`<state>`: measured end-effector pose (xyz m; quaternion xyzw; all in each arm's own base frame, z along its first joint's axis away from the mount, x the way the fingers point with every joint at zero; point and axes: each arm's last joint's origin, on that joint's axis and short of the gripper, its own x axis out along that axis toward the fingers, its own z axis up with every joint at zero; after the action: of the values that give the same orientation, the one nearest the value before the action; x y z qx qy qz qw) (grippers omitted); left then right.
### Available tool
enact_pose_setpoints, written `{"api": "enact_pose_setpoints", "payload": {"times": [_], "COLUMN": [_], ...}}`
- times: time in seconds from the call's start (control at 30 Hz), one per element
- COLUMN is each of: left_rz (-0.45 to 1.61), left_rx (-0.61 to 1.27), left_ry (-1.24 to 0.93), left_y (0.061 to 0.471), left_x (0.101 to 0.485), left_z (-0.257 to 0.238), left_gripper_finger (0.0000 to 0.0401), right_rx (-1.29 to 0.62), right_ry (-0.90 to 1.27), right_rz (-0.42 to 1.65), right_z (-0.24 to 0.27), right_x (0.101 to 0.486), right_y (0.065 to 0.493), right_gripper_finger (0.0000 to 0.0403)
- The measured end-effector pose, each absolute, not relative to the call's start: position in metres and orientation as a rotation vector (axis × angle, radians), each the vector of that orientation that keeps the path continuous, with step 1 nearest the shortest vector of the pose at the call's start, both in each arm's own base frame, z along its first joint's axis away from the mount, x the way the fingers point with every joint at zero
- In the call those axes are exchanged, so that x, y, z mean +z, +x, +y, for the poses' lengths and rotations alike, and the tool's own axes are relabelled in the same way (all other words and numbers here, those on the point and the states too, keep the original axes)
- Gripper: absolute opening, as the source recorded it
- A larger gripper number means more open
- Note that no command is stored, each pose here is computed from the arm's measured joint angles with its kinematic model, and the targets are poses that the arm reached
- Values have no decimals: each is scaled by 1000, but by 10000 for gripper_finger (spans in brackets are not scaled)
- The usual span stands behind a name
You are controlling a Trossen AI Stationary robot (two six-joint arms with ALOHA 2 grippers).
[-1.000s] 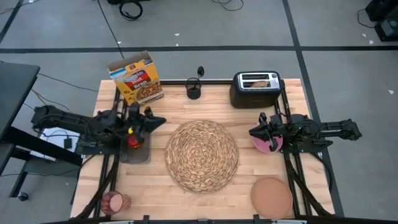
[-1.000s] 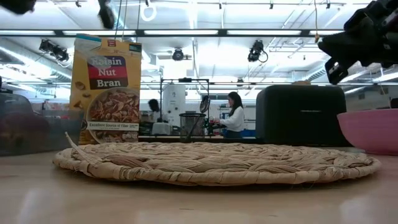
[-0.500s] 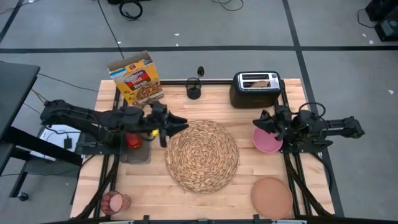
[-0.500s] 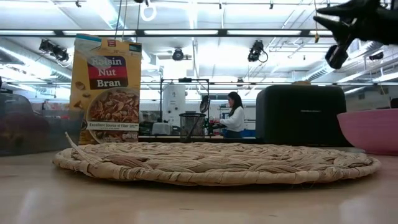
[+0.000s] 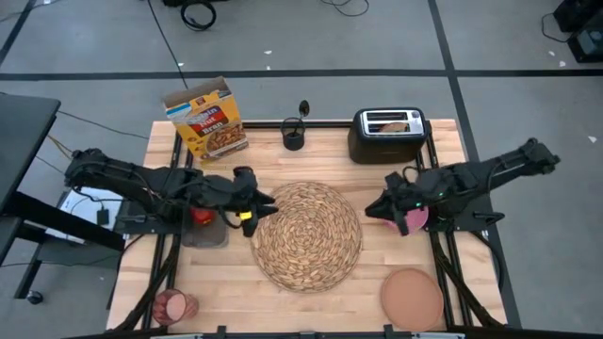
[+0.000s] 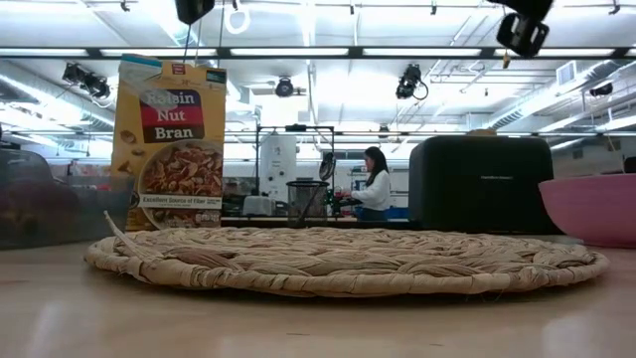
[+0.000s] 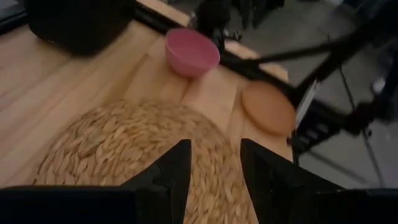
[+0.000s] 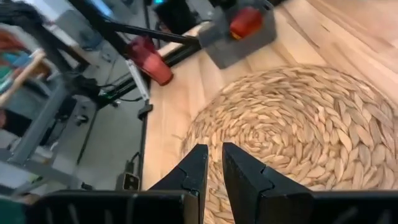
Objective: Arrange a breakfast setting
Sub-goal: Put the apple on the brown placemat
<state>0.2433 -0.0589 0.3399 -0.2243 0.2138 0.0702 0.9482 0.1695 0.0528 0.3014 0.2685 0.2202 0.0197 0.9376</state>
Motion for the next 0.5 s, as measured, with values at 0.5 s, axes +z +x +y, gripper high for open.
{"api": "enact_pose_setpoints", "payload": {"times": [0.5], "left_rz": [1039], "left_rx": [89], "left_ry": [-423], "left_y": [213], "left_x": [292], "left_z": [-91], "left_gripper_finger": [190], "right_rx": [-7], "right_ry": [523], "right_rz": [593], "right_z": [117], "right_x": [300], "right_y": [235], "right_gripper_finger": [59]}}
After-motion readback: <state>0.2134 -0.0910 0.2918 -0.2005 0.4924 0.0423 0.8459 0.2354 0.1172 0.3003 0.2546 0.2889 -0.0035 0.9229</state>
